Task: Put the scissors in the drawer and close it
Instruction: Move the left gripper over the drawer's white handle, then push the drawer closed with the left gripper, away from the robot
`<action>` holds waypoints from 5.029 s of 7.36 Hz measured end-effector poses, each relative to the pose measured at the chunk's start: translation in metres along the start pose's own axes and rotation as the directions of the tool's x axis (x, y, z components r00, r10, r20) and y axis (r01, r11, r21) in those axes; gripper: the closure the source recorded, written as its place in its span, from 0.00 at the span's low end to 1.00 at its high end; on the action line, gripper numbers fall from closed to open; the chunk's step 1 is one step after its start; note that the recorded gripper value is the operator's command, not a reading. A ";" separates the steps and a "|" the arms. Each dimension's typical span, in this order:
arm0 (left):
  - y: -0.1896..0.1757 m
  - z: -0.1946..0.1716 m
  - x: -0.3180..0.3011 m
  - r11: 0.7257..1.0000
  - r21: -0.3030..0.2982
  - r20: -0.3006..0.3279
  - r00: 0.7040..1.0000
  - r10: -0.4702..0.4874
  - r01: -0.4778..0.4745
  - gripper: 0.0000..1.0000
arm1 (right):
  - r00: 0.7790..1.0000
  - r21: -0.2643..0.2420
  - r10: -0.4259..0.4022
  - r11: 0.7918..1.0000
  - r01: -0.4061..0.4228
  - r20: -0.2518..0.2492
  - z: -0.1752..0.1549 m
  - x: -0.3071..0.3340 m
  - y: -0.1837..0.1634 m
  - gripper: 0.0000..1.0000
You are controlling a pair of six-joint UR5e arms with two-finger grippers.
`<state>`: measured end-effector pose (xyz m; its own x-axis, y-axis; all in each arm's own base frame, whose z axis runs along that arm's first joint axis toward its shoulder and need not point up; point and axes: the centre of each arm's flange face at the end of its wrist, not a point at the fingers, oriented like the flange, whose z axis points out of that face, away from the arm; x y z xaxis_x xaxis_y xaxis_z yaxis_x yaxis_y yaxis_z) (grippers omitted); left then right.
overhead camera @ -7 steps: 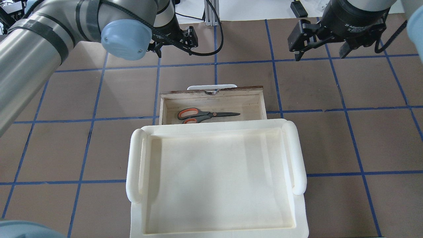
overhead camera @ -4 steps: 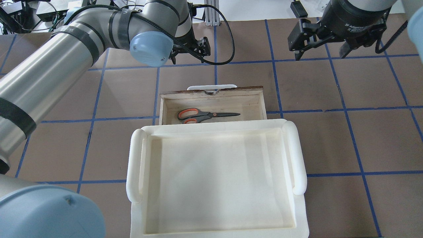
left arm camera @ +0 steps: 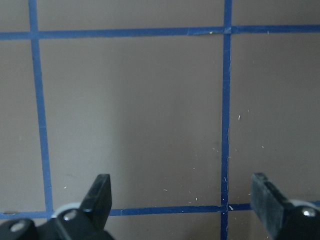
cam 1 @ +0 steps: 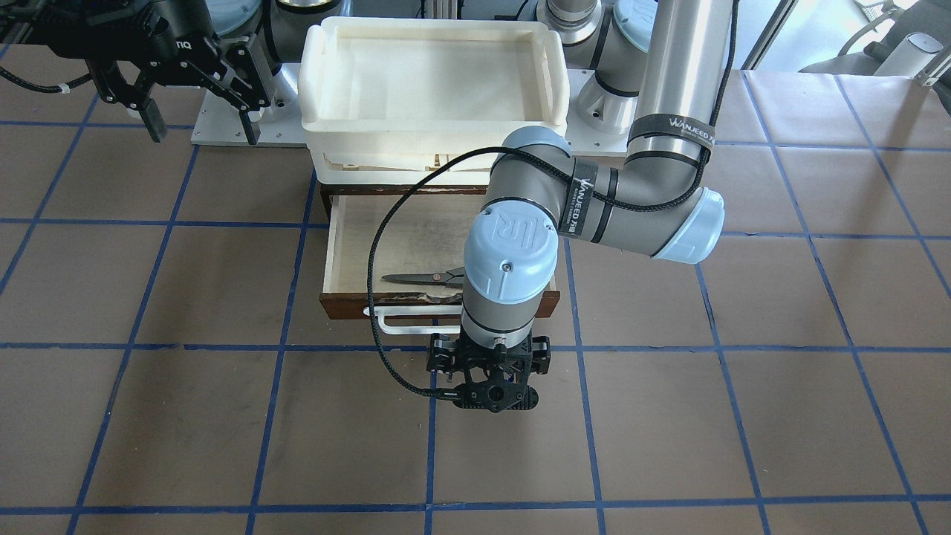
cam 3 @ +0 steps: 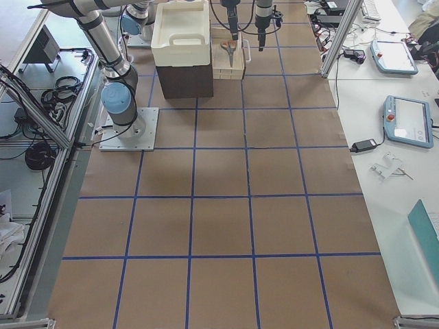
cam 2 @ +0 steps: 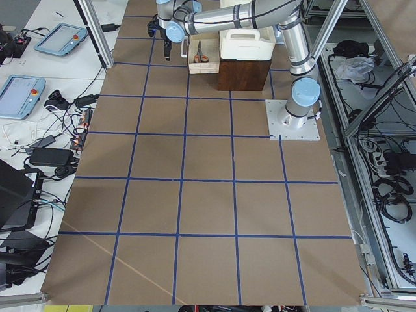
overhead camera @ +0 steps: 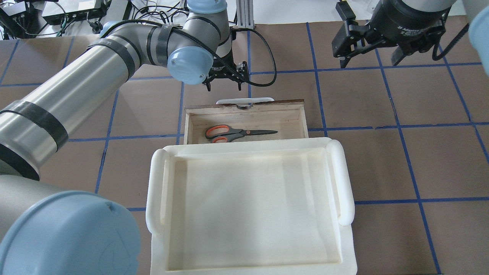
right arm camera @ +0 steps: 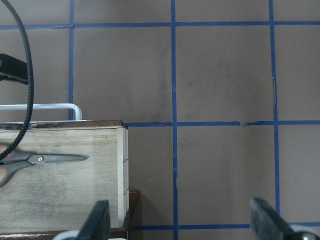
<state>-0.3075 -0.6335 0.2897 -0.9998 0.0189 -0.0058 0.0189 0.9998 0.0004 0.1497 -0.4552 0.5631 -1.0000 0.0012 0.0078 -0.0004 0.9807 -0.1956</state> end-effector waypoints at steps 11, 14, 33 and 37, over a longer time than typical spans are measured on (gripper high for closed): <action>0.018 0.015 0.003 0.973 -0.170 0.002 0.987 -0.158 0.156 0.00 | 1.000 -0.002 -0.009 1.000 0.009 0.005 0.001 -0.001 0.000 0.00; 0.025 0.007 0.002 0.963 -0.198 0.013 0.983 -0.183 0.182 0.00 | 1.000 -0.002 -0.011 1.000 0.011 0.005 0.001 -0.001 0.000 0.00; 0.065 0.003 -0.004 0.884 -0.386 0.121 0.964 -0.236 0.265 0.00 | 1.000 -0.005 -0.011 1.000 0.011 0.004 0.002 -0.001 0.000 0.00; 0.075 0.006 -0.003 0.859 -0.433 0.154 0.962 -0.228 0.273 0.00 | 1.000 -0.006 -0.011 1.000 0.011 0.003 0.002 -0.001 0.000 0.00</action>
<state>-0.3029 -0.5581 0.2832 -0.9647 -0.2093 -0.1597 -0.2589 0.8639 0.4320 0.1506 -0.4555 0.5608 -0.9999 -0.0104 0.0067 -0.0115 0.9818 -0.1898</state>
